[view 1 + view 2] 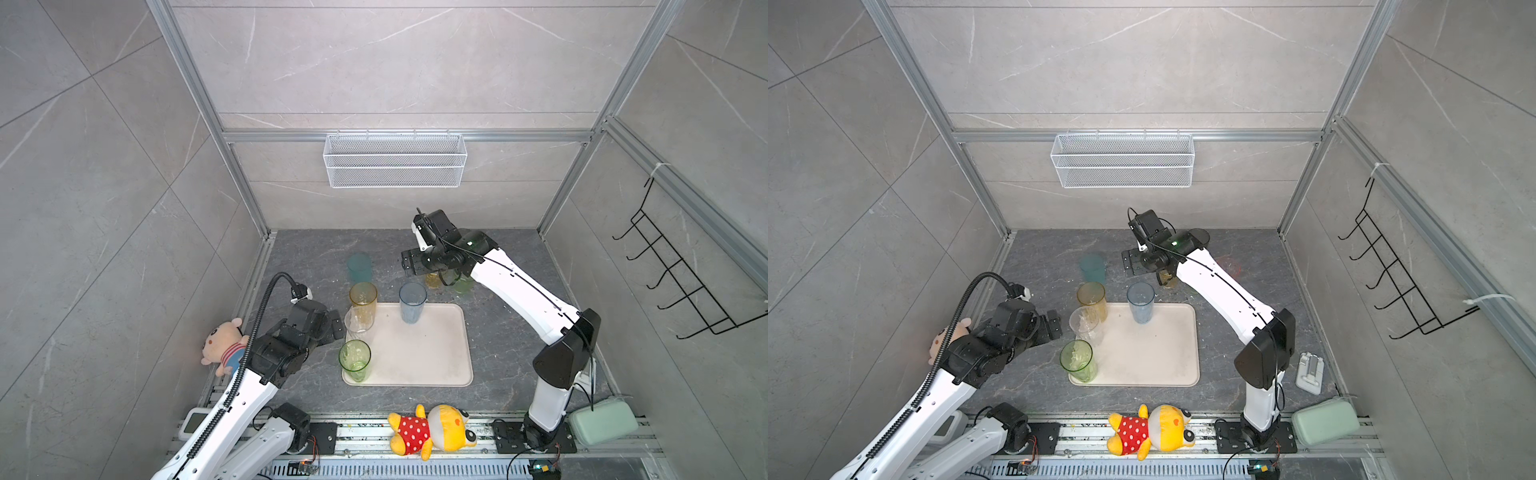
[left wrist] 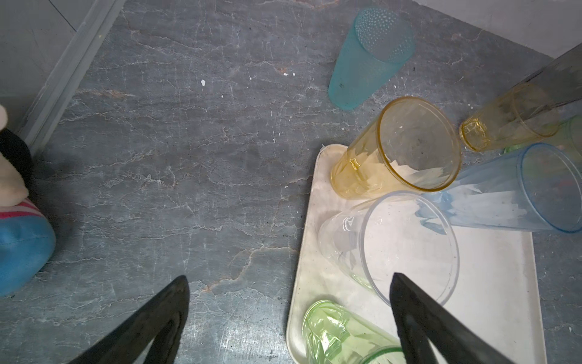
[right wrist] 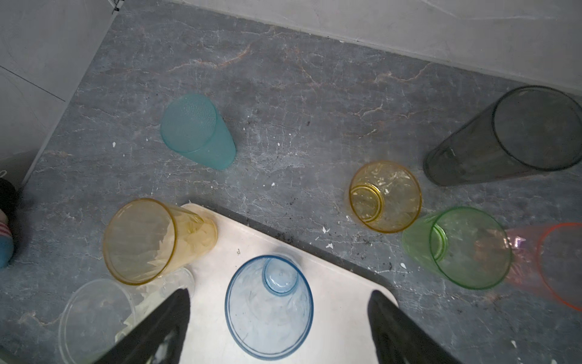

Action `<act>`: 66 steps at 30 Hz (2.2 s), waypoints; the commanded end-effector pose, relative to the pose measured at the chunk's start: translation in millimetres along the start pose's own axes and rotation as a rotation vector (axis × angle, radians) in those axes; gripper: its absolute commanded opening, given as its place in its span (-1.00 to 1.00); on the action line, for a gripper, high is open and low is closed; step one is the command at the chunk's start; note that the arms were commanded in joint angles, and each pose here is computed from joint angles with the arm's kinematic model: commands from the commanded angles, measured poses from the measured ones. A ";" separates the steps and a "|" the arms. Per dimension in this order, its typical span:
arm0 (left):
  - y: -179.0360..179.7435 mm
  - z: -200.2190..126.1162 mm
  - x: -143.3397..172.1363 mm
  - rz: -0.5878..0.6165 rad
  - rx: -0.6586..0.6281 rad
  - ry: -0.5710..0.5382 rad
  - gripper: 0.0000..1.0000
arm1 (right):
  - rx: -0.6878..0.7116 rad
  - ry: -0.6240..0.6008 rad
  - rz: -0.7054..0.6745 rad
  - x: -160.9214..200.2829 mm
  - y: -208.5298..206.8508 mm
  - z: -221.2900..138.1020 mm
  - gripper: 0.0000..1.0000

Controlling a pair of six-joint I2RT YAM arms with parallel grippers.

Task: Place the glasses into the tray
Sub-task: Pick up the glass from the top-center of the table.

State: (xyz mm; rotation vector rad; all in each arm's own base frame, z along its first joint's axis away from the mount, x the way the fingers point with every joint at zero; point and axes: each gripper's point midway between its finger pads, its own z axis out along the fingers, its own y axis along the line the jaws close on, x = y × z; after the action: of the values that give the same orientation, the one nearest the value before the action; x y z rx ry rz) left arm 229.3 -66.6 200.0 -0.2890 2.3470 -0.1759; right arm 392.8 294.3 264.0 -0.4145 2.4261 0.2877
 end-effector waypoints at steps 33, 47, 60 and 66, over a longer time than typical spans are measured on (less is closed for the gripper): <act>25.0 -42.2 -21.8 -0.025 -0.012 -0.179 0.97 | -0.037 0.035 0.023 -27.8 74.1 99.7 0.69; 23.6 -42.0 -20.2 -0.032 0.007 -0.184 0.95 | -0.063 0.028 0.085 -20.4 85.6 152.2 0.67; 20.7 -40.2 -20.3 -0.044 0.021 -0.184 0.93 | -0.070 0.009 0.127 -17.9 86.7 186.1 0.63; 20.6 -40.7 -20.6 -0.045 0.021 -0.185 0.92 | -0.068 0.006 0.148 -16.5 82.3 199.8 0.58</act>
State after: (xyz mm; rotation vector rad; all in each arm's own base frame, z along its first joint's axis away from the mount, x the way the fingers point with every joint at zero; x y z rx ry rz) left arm 208.5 -40.9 233.1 -0.3228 2.1830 -0.1852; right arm 480.7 433.6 142.7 -0.3001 2.4595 0.4208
